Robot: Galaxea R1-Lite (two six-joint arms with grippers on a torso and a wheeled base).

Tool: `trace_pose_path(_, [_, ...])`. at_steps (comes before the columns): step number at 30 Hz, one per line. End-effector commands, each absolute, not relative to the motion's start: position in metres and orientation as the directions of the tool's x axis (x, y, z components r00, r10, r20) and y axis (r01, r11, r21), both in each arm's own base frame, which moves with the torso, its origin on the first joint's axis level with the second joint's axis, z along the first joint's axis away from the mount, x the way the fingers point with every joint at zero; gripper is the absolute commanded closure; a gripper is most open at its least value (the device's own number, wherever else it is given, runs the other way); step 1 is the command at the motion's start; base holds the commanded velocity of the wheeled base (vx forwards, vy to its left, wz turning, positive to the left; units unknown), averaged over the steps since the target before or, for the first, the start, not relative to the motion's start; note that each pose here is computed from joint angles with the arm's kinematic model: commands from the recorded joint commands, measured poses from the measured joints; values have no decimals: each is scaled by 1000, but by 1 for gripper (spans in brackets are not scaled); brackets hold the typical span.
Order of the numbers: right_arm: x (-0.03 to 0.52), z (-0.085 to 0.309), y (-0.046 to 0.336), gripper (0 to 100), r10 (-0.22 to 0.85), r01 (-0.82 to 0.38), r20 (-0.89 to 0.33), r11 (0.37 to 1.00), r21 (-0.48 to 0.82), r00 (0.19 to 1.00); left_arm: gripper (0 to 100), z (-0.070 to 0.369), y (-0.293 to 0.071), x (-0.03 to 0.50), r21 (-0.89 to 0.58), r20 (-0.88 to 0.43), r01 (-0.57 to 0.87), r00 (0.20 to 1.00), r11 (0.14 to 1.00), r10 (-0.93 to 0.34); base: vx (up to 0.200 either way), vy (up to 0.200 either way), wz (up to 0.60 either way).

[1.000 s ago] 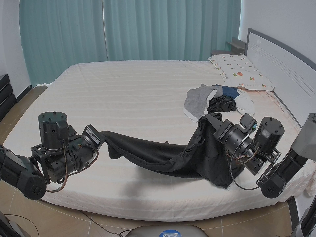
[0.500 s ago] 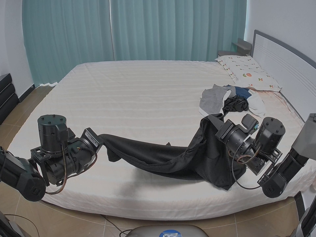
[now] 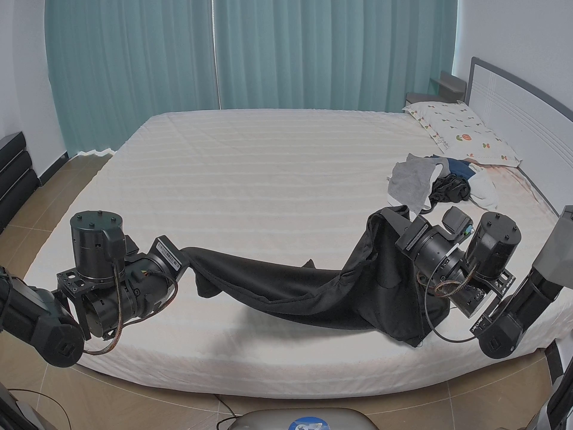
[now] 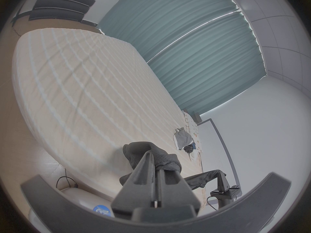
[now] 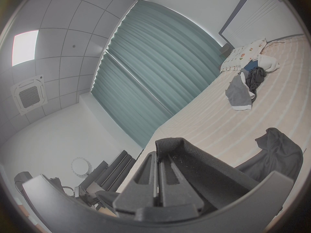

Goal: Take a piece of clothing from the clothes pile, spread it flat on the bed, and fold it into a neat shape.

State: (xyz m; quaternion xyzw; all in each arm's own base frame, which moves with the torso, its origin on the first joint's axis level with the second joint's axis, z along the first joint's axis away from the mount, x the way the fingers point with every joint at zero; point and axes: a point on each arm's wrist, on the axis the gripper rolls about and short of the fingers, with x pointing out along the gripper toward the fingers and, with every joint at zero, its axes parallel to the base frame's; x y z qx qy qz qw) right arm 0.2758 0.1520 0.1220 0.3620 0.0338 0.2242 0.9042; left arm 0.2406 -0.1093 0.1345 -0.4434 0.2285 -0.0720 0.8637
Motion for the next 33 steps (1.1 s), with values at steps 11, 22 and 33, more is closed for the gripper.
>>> trace_pose_path(11, [266,126,147,100,430,-384,104,638,668,897,100,130,-115,236,-800,-347,-55,855,597,-386,-109,0,0])
trace_pose_path(22, [244,150,126,100,448,-435,163,613,660,879,100,136,-126,217,-792,-334,12,829,611,-449,-164,0,0])
trace_pose_path(33, [196,199,102,100,476,-581,339,590,561,811,100,190,-120,194,-777,-122,225,862,588,-492,0,0,0])
